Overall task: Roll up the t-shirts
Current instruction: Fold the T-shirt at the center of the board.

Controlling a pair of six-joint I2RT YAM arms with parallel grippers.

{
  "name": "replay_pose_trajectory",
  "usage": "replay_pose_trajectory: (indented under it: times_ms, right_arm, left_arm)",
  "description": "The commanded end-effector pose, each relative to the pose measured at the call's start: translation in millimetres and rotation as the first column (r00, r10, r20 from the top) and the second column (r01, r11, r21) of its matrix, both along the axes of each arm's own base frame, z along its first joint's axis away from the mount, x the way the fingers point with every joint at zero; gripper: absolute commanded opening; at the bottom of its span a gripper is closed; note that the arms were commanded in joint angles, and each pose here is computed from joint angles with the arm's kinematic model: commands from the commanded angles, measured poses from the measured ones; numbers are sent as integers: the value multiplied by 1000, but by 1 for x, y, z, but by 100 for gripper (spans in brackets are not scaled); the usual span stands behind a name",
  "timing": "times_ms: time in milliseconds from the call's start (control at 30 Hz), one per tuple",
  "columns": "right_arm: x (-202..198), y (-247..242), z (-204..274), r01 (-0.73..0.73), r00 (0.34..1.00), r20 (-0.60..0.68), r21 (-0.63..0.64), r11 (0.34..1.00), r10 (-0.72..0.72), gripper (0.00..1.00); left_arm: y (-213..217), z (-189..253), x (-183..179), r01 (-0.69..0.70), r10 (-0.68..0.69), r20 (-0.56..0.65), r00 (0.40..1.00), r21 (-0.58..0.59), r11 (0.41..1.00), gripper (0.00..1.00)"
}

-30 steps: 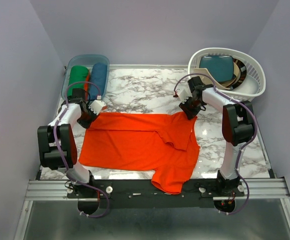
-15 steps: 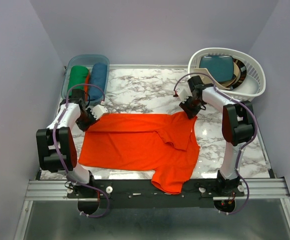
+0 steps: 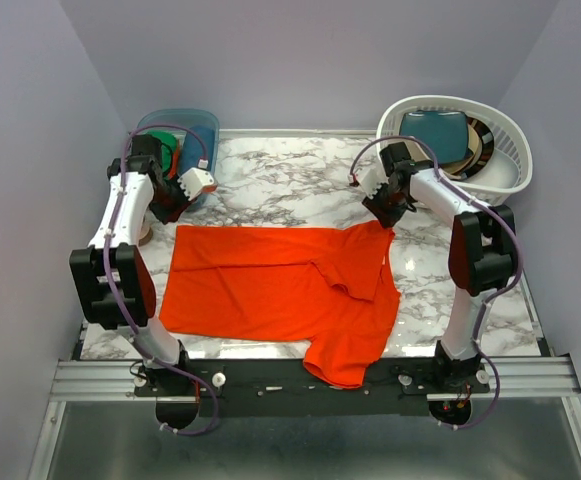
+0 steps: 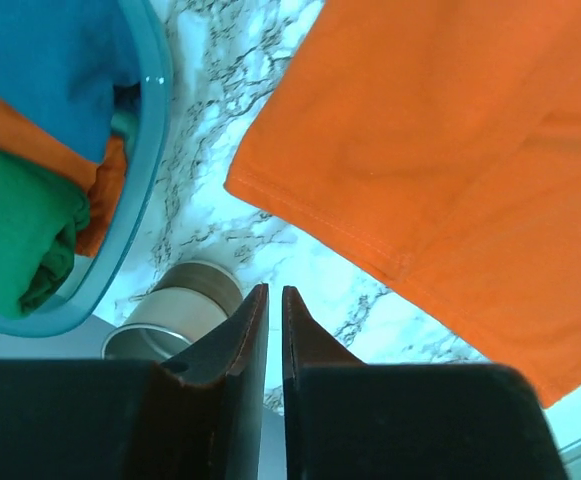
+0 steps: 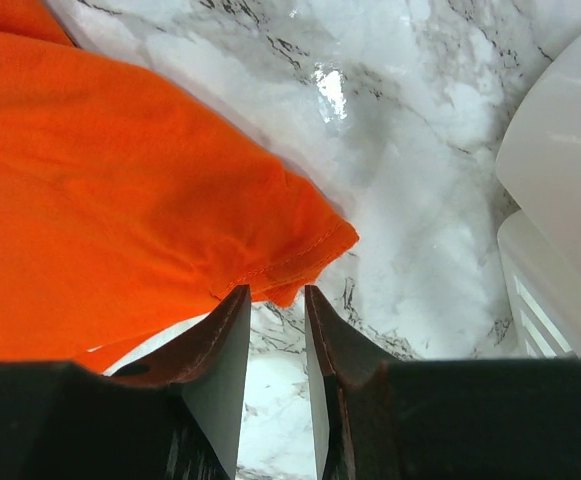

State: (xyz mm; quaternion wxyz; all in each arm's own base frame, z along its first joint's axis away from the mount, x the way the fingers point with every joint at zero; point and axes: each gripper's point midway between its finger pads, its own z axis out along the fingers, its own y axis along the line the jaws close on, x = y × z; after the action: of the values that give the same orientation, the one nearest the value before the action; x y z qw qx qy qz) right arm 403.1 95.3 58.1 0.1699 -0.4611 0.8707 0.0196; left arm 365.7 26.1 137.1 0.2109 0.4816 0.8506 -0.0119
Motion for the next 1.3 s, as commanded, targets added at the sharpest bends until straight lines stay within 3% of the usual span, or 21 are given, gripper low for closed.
replay_pose_trajectory:
  times_ms: [0,67,133,200,333,533,633,733,1067,1167,1267]
  right_arm:
    - [-1,0,9,-16,1000,10,-14,1000,16,37]
    - [-2,4,7,-37,999,4,-5,999,37,37]
    - [-2,7,2,-73,997,4,-20,997,73,36]
    - [0,9,-2,-99,995,5,-36,994,100,34]
    - [-2,13,-9,-212,977,1,-81,974,213,29]
    - [3,6,-26,-361,929,7,-207,909,370,24]
    - [10,-6,-41,-382,919,-24,-300,874,393,23]
    - [19,-5,-43,-392,916,-44,-315,864,399,21]
    - [75,-15,-38,-363,894,58,-488,794,445,19]
    - [87,-11,-25,-335,897,95,-490,805,431,19]
    - [85,-5,-6,-303,909,127,-453,838,397,22]
  left_arm:
    - [-20,1,-24,61,-68,-84,994,-82,995,17]
    - [-25,-19,-24,71,-77,-87,993,-74,995,15]
    - [-36,-36,-6,49,-51,-40,998,-43,998,6]
    - [-39,-56,-10,1,-4,-74,997,-47,999,0]
    - [-34,-87,3,-63,61,-65,996,-28,998,0]
    - [-9,-123,4,-99,106,-67,992,102,990,0]
    - [-3,-130,11,-115,123,-53,991,132,985,0]
    - [0,-134,19,-125,131,-34,991,148,981,0]
    - [0,-131,51,-155,155,9,988,134,979,0]
    - [-3,-119,52,-151,150,15,989,115,982,0]
    - [-16,-88,51,-145,142,61,988,39,989,6]
